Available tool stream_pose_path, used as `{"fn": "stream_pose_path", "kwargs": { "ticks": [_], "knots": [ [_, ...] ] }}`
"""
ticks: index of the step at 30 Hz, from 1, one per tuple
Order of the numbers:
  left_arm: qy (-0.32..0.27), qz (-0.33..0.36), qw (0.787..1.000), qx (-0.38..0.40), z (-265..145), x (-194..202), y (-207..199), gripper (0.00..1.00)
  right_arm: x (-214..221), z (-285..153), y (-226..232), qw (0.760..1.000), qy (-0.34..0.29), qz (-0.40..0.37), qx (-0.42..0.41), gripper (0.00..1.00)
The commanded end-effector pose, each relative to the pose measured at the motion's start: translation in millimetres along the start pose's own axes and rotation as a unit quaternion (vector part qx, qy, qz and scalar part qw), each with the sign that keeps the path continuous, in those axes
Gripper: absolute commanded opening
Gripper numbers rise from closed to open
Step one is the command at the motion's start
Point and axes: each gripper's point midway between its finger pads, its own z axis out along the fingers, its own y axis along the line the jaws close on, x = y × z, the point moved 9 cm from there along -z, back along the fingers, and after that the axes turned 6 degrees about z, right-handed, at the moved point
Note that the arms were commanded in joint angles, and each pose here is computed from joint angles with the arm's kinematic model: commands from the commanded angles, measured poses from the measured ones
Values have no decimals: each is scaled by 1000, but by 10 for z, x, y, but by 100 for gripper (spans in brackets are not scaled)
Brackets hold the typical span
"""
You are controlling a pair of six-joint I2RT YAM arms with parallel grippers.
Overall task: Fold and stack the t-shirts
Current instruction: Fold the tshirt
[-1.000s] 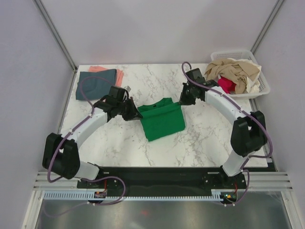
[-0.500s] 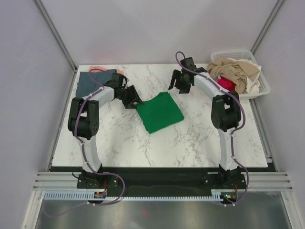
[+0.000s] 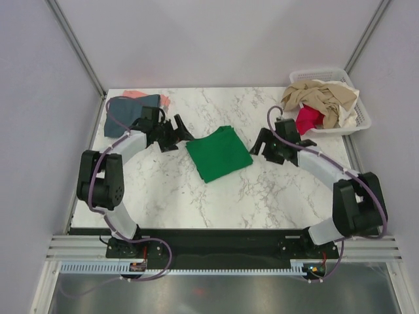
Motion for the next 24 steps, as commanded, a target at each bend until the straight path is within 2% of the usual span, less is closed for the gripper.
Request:
{"fn": "stream_pose_path", "kwargs": {
  "ticks": [1, 6, 10, 13, 14, 19, 20, 22, 23, 24],
  "knots": [
    [0, -7, 1000, -3, 255, 177, 206, 100, 336, -41, -157, 999, 0, 21, -49, 85],
    [5, -22, 1000, 7, 491, 225, 310, 98, 689, -243, -345, 997, 10, 1, -77, 86],
    [9, -42, 999, -1, 661, 236, 397, 94, 1012, -229, -598, 997, 37, -6, -67, 86],
    [16, -58, 998, 6, 819, 287, 444, 82, 1255, -203, -717, 996, 46, 1, -78, 86],
    [22, -65, 998, 6, 879, 327, 472, 72, 1311, -204, -698, 996, 37, -2, -87, 86],
    [15, -61, 998, 6, 977, 424, 390, 58, 1591, -166, -876, 996, -4, -9, -93, 83],
    [15, -59, 998, 10, 988, 422, 376, 40, 1556, -217, -823, 994, -20, -14, -110, 83],
    [16, -46, 998, 39, 985, 366, 300, 20, 1564, -247, -852, 993, -42, -10, -108, 85],
    [12, -38, 998, 46, 950, 325, 259, 4, 1550, -282, -834, 991, -53, -10, -120, 85],
    [2, -28, 999, 47, 900, 257, 210, 2, 1575, -288, -861, 991, -52, -11, -122, 85]
  ]
}}
